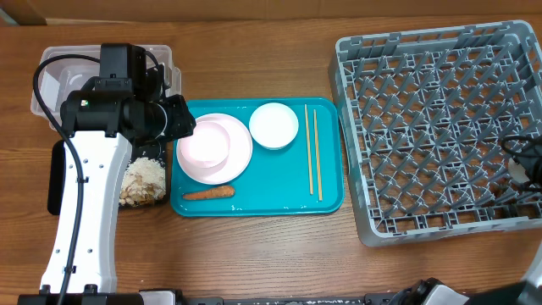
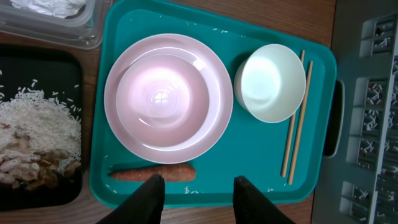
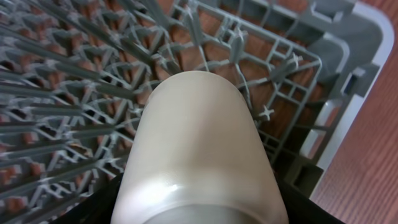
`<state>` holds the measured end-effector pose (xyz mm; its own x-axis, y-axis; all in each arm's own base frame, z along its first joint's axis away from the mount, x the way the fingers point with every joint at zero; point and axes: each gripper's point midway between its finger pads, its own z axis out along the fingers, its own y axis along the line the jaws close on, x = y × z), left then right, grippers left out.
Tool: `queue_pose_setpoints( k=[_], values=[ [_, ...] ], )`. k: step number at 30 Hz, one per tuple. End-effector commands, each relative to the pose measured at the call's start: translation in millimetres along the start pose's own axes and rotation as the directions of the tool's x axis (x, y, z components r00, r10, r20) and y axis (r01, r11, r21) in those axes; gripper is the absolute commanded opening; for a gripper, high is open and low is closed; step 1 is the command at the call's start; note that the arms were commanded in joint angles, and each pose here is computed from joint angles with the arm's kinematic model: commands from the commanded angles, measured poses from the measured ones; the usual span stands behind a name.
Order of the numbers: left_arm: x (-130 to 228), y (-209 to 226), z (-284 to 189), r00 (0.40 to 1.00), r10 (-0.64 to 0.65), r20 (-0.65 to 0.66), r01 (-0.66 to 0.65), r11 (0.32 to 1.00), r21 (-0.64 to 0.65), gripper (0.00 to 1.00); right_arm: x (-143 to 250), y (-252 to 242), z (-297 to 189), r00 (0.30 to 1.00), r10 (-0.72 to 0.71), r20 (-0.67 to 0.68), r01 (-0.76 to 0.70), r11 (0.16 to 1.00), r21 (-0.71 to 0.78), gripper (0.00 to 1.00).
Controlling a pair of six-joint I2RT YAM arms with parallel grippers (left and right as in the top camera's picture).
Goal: Sort waste into correct bins and load items into the dishwasher
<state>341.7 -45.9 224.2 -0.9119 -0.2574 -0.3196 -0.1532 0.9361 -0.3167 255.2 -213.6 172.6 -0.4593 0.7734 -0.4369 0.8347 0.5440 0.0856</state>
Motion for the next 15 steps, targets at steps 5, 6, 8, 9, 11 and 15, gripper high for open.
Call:
queue_pose_setpoints(
  k=[5, 6, 8, 9, 11, 15],
  values=[
    [-3, 3, -1, 1.000, 0.014, 0.006, -0.014, 1.000, -0.014, 0.39, 10, 0, 36, 0.992, 0.016, -0.123, -0.012, 0.999, 0.033, 0.45],
    [-2, 3, -1, 1.000, 0.013, 0.005, -0.013, 1.000, -0.014, 0.40, 11, 1, 38, 0.992, 0.016, -0.129, -0.012, 0.999, 0.030, 0.45],
    [-2, 3, -1, 1.000, 0.013, 0.004, -0.013, 1.000, -0.014, 0.40, 11, 1, 38, 0.992, 0.016, -0.129, -0.012, 0.999, 0.030, 0.46],
    [-2, 3, -1, 1.000, 0.013, 0.005, -0.013, 1.000, -0.014, 0.39, 11, 1, 38, 0.991, 0.016, -0.129, -0.012, 0.999, 0.030, 0.46],
    [-2, 3, -1, 1.000, 0.013, 0.004, -0.013, 1.000, -0.015, 0.40, 12, 4, 38, 0.991, 0.016, -0.136, -0.014, 1.000, 0.016, 0.56],
    [-2, 3, -1, 1.000, 0.013, 0.004, -0.013, 1.000, -0.015, 0.39, 14, 8, 38, 0.989, 0.016, -0.146, -0.017, 1.000, -0.008, 0.79]
  ],
)
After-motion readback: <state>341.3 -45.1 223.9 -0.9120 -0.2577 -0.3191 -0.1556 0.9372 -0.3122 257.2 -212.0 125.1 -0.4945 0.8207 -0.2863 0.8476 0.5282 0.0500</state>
